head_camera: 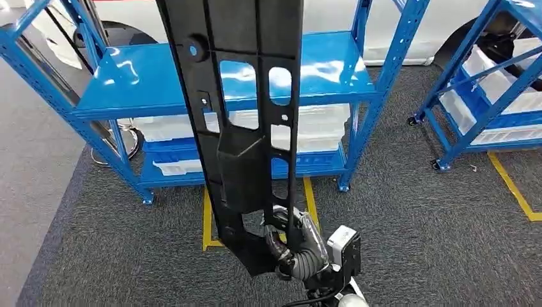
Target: Take the parts from the cabinet and place them on the table.
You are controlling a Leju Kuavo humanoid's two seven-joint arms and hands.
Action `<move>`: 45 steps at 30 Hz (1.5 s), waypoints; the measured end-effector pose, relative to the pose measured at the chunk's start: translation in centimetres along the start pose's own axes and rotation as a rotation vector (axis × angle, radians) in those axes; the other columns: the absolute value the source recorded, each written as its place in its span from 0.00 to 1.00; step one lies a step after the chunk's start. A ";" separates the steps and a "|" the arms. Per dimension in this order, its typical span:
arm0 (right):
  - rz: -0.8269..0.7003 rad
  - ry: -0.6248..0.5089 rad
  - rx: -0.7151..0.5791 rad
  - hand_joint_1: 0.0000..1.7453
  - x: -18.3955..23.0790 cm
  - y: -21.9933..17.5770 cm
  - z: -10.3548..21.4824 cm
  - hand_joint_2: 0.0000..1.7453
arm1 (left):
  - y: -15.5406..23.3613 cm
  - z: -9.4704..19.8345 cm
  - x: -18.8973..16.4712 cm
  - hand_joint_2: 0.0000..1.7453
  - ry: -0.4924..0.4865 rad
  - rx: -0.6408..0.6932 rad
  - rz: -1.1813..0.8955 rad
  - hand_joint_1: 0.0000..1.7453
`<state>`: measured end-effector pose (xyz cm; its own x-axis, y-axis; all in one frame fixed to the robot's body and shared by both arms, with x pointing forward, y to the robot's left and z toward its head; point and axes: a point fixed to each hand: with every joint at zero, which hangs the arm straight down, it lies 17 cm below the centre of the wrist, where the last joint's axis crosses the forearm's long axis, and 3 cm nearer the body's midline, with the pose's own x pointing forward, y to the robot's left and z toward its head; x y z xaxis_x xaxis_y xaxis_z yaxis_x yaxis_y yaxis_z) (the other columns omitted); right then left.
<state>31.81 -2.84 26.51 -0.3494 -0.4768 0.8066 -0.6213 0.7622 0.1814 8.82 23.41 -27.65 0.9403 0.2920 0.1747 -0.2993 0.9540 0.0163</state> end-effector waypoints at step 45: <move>-0.062 0.011 0.047 1.00 -0.2 -0.2 0.1 1.00 | -1.0 0.1 0.1 1.00 0.003 -0.022 -0.051 0.00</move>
<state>31.92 -2.98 26.24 -0.3016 -0.5173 0.8009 -0.6737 0.7100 0.2049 9.24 22.46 -27.51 0.9549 0.2427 0.1713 -0.2469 0.9690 0.0031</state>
